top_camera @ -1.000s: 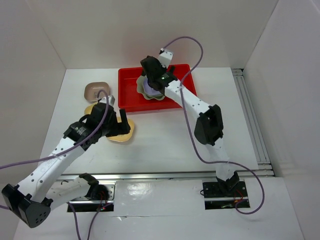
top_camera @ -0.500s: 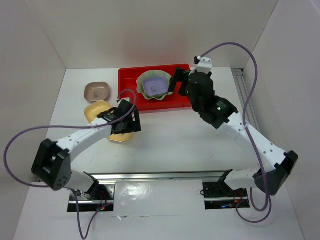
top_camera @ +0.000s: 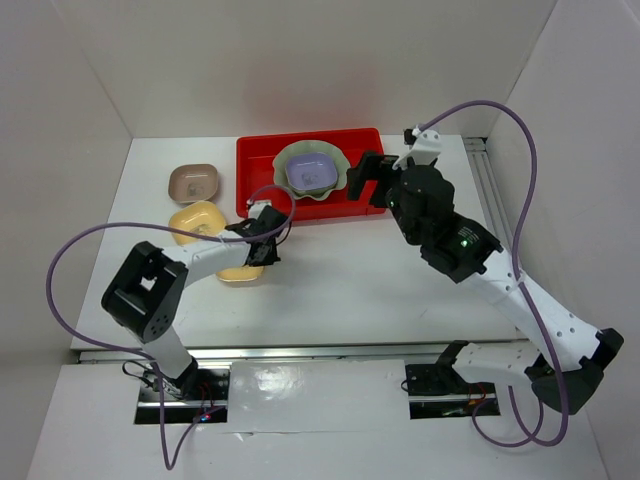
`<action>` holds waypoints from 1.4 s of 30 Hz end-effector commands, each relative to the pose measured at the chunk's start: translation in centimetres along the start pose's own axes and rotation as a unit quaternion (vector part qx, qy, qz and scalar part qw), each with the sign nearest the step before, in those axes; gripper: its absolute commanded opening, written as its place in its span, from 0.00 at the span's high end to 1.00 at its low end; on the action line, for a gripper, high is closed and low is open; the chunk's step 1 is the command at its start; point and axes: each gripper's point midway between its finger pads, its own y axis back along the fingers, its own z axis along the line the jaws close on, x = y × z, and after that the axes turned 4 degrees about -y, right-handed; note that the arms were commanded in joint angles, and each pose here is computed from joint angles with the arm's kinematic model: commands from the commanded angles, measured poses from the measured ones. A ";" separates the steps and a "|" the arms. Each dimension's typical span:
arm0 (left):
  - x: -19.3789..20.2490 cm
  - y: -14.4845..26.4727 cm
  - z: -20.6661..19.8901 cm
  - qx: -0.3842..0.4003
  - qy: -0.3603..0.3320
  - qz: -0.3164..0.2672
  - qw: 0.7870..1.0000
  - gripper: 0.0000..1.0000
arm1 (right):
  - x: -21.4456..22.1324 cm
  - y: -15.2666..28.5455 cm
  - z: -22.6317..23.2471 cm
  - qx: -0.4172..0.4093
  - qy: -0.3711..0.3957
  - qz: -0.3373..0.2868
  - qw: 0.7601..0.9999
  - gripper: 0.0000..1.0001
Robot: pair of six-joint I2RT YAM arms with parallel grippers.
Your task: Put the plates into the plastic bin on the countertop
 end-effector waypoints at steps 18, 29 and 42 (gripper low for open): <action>-4.9 19.3 -13.5 0.037 -0.058 -0.090 0.994 1.00 | -8.8 5.9 0.1 -0.001 -0.042 -0.099 0.994 0.00; -23.6 13.3 -18.4 0.105 -0.047 -0.235 0.965 1.00 | -14.7 11.8 -2.2 -0.016 -0.084 -0.172 0.981 0.00; -30.6 4.5 -19.7 0.193 -0.046 -0.299 0.933 1.00 | -14.8 12.3 -1.8 -0.034 -0.057 -0.163 0.984 0.00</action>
